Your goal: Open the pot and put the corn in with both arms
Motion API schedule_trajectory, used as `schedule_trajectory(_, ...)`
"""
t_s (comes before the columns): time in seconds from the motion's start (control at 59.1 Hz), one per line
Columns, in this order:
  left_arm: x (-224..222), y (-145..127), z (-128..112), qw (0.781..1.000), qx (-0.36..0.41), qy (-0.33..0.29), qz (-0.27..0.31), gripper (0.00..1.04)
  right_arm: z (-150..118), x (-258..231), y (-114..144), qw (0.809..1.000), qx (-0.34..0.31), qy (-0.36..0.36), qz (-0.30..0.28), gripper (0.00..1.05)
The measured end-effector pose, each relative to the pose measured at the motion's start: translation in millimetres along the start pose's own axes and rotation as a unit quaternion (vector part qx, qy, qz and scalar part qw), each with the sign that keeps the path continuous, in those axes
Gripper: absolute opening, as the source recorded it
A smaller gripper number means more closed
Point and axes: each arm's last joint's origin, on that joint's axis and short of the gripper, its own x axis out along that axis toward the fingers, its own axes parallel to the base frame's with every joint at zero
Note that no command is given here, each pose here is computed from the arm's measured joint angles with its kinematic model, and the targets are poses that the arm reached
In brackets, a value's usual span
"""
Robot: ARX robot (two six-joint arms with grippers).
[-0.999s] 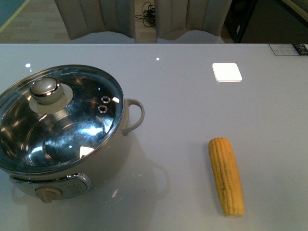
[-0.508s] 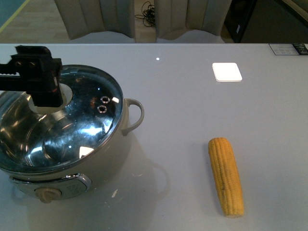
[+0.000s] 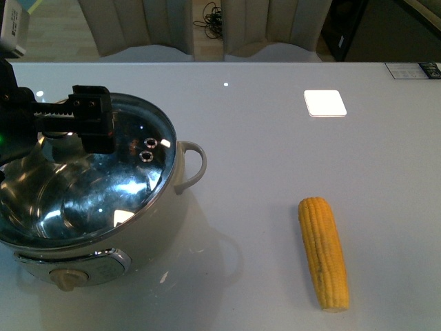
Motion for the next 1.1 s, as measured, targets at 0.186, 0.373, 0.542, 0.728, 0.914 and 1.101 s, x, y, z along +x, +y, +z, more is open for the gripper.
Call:
schedule_trajectory(0.186, 5.6, -0.2, -4.1, 1.000, 0.001, 0.010, 0.001, 0.98, 0.0, 0.0, 0.0, 1.000, 0.000, 0.000, 0.000, 0.96)
schedule_trajectory(0.373, 7.8, -0.2, -6.5, 1.000, 0.002, 0.016, 0.002, 0.86, 0.0, 0.0, 0.0, 1.000, 0.000, 0.000, 0.000, 0.96)
schedule_trajectory(0.542, 8.8, -1.8, -5.4, 1.000, 0.003, 0.014, 0.001, 0.60, 0.0, 0.0, 0.0, 1.000, 0.000, 0.000, 0.000, 0.96)
schedule_trajectory(0.728, 9.2, -2.1, -4.8, 1.000, 0.007, 0.013, 0.004, 0.43, 0.0, 0.0, 0.0, 1.000, 0.000, 0.000, 0.000, 0.96)
schedule_trajectory(0.914, 9.5, -2.5, -4.5, 1.000, 0.008, 0.015, 0.004, 0.43, 0.0, 0.0, 0.0, 1.000, 0.000, 0.000, 0.000, 0.96)
schedule_trajectory(1.101, 8.2, -2.8, 0.4, 1.000, 0.008, 0.016, 0.006, 0.43, 0.0, 0.0, 0.0, 1.000, 0.000, 0.000, 0.000, 0.96)
